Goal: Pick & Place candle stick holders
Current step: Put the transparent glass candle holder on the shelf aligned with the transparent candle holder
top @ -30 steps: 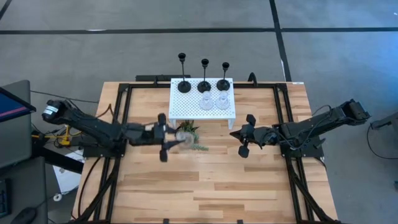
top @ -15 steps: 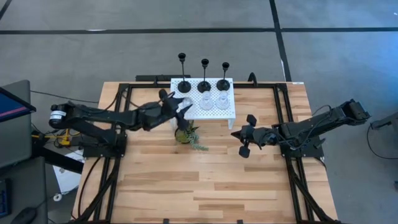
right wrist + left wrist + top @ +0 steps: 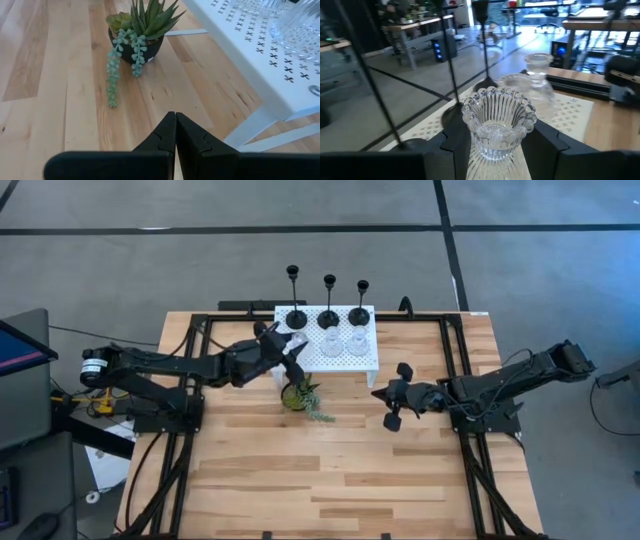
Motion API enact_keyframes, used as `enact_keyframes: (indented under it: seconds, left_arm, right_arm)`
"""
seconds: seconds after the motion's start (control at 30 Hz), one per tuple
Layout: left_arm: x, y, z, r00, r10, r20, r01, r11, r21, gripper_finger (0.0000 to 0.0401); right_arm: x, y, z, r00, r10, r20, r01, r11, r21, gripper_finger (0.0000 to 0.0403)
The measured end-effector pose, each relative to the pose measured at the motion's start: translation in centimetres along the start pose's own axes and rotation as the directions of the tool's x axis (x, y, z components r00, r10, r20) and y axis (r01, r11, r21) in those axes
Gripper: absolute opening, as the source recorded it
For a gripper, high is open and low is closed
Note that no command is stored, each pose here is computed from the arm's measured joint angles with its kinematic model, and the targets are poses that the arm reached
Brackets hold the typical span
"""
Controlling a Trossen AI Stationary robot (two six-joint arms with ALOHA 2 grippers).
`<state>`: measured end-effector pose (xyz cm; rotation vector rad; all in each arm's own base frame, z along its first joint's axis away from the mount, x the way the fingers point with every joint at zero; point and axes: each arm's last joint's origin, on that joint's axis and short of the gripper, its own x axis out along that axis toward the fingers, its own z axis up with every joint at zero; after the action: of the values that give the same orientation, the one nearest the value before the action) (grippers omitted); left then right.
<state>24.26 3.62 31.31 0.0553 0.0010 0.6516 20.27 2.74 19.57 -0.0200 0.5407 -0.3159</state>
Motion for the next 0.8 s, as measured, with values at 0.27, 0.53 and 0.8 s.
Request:
enact_keyframes:
  seconds: [0.27, 0.53, 0.8]
  left_arm:
    - [0.1, 0.4, -0.4, 0.995, 0.087, -0.041, -0.088, 0.996, -0.033, 0.0141]
    - [0.2, 0.3, -0.8, 0.994, 0.087, -0.062, -0.09, 0.994, -0.054, 0.0141]
    - [0.6, 0.1, -1.3, 0.993, 0.086, -0.086, -0.09, 0.995, -0.044, 0.0141]
  right_arm:
    - [0.0, 0.0, 0.0, 1.0, 0.0, 0.0, 0.0, 1.0, 0.0, 0.0]
    - [0.0, 0.0, 0.0, 1.0, 0.0, 0.0, 0.0, 1.0, 0.0, 0.0]
    - [0.0, 0.0, 0.0, 1.0, 0.001, 0.0, -0.001, 1.0, 0.0, 0.0]
